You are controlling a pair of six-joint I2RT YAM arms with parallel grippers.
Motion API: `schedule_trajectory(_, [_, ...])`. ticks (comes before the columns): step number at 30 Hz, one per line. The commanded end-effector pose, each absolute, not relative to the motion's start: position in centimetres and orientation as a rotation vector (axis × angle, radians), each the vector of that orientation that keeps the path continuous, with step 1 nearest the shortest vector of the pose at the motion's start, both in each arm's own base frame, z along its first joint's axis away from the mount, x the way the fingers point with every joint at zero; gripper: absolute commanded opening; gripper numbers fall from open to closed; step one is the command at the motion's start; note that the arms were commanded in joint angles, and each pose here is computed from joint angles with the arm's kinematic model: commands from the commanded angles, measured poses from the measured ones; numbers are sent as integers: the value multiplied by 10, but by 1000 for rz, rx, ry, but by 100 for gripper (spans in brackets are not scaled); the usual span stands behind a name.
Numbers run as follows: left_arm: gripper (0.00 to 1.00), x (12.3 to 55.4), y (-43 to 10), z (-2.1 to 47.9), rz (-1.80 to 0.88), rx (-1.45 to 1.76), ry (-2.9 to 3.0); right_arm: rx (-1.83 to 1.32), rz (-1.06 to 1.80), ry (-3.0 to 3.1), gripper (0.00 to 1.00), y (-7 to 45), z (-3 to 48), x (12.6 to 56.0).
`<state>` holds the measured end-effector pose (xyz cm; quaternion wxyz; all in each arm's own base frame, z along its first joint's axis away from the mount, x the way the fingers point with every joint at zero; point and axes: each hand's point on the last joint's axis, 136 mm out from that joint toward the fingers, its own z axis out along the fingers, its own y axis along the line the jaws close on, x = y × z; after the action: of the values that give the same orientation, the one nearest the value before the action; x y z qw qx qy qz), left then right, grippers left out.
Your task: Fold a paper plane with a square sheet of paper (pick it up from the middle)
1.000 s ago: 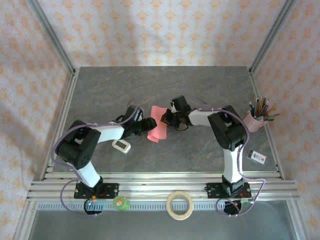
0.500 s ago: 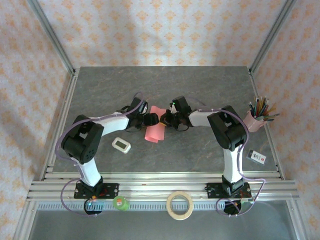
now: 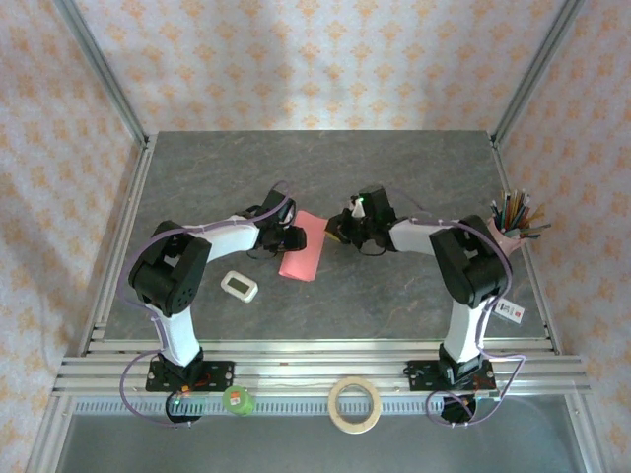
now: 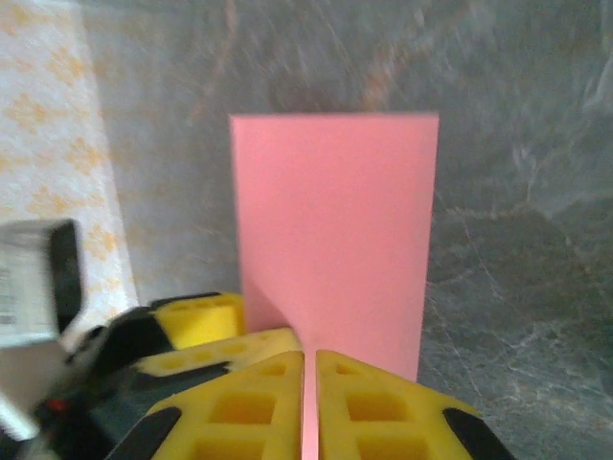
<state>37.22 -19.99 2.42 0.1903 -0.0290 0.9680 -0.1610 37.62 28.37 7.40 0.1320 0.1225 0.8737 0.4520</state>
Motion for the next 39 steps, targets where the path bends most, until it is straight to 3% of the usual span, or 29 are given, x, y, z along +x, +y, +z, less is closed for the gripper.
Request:
schedule_trajectory(1, [43, 368, -182, 6, -313, -67, 2781, 352, 1275, 2458, 13, 275, 92, 385])
schedule_trajectory(6, [33, 369, -182, 6, -310, -58, 2779, 357, 1259, 2467, 13, 273, 88, 384])
schedule_trajectory(11, [30, 368, -183, 4, -321, -80, 2780, 365, 1260, 2475, 13, 272, 84, 382])
schedule_trajectory(22, [30, 359, -195, 9, -536, -374, 2720, 376, 1255, 2474, 13, 272, 83, 382])
schedule_trajectory(39, [34, 353, -174, -19, -374, -471, 2745, 377, 1266, 2498, 13, 276, 74, 380])
